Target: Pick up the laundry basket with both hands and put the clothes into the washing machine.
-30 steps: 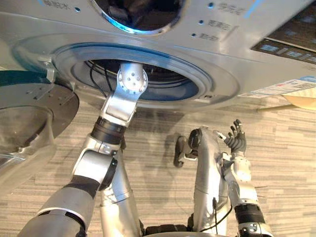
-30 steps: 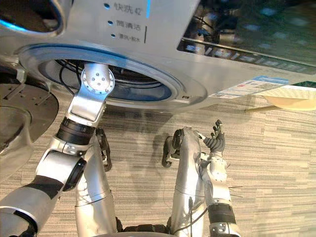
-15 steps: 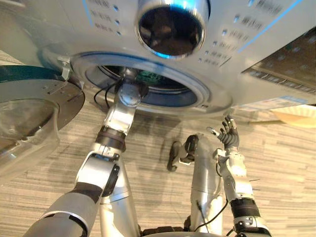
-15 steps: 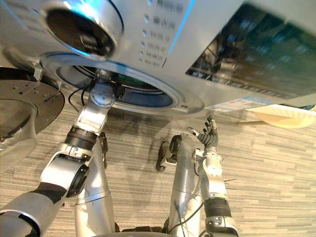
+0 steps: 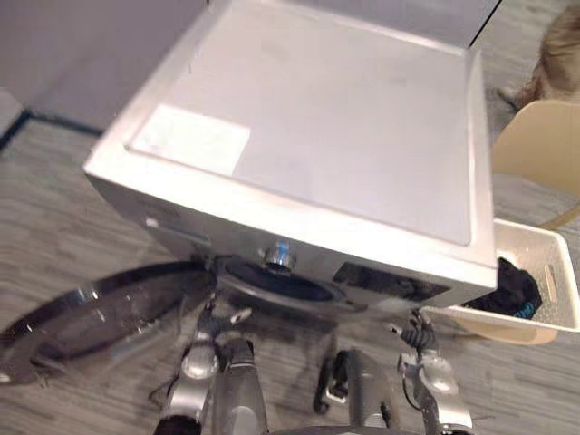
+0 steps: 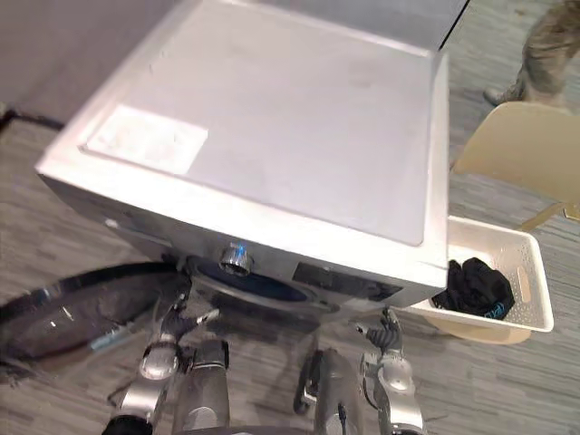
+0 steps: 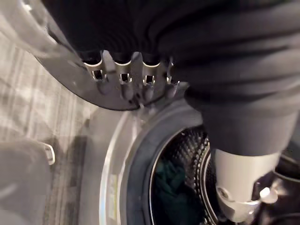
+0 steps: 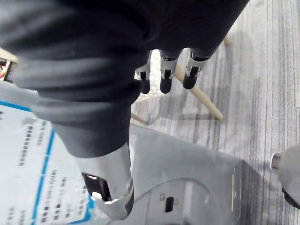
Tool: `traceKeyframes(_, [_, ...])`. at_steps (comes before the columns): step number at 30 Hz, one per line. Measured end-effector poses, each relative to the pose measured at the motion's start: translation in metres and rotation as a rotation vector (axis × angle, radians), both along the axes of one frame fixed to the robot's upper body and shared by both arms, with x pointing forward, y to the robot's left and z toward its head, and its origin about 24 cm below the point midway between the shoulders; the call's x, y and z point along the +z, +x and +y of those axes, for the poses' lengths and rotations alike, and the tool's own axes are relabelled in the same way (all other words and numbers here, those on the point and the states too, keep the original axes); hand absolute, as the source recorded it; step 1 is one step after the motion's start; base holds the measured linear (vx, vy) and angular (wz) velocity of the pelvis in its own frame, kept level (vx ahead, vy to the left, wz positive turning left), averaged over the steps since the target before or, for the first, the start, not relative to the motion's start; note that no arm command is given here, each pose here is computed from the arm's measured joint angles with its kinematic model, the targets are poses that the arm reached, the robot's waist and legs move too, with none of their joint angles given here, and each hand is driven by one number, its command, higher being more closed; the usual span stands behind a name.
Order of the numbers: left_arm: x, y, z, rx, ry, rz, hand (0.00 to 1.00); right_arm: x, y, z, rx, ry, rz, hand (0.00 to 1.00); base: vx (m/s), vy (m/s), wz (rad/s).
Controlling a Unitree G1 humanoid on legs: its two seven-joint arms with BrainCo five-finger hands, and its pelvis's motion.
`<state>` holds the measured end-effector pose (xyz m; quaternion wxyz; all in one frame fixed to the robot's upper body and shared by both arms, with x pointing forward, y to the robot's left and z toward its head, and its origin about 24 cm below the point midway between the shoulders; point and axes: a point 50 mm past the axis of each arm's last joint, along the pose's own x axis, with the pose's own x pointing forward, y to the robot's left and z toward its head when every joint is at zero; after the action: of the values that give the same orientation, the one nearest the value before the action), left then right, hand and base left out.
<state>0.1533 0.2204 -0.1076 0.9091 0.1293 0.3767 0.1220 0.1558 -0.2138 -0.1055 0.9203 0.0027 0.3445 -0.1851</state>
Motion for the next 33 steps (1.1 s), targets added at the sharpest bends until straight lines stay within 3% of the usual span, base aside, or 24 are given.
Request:
traceKeyframes(7, [-0.041, -0.053, 0.0, 0.023, -0.06, 0.288, 0.0, -0.033, -0.039, -0.017, -0.108, 0.034, 0.221, 0.0, 0.11, 0.094, -0.33])
traceKeyframes(14, [-0.037, -0.041, 0.01, -0.029, 0.002, 0.285, 0.0, -0.039, -0.041, -0.023, -0.137, 0.049, 0.276, 0.0, 0.0, 0.051, -0.7])
traceKeyframes(22, [-0.044, -0.045, -0.008, -0.141, 0.012, 0.337, 0.0, -0.018, 0.025, -0.006, -0.008, 0.014, 0.146, 0.0, -0.06, -0.03, -2.03])
traceKeyframes(28, [-0.044, -0.045, -0.009, -0.179, 0.021, 0.335, 0.0, -0.029, 0.003, -0.007, 0.062, -0.062, 0.259, 0.0, 0.16, -0.262, -2.21])
traceKeyframes(31, [-0.049, -0.048, -0.044, -0.239, -0.067, 0.333, 0.0, -0.027, -0.003, -0.027, 0.057, -0.117, 0.297, 0.0, 0.25, -0.084, -1.97])
traceKeyframes(33, [-0.046, -0.041, -0.042, -0.238, -0.057, 0.311, 0.0, -0.031, -0.013, -0.029, 0.035, -0.106, 0.329, 0.0, 0.23, -0.004, -1.43])
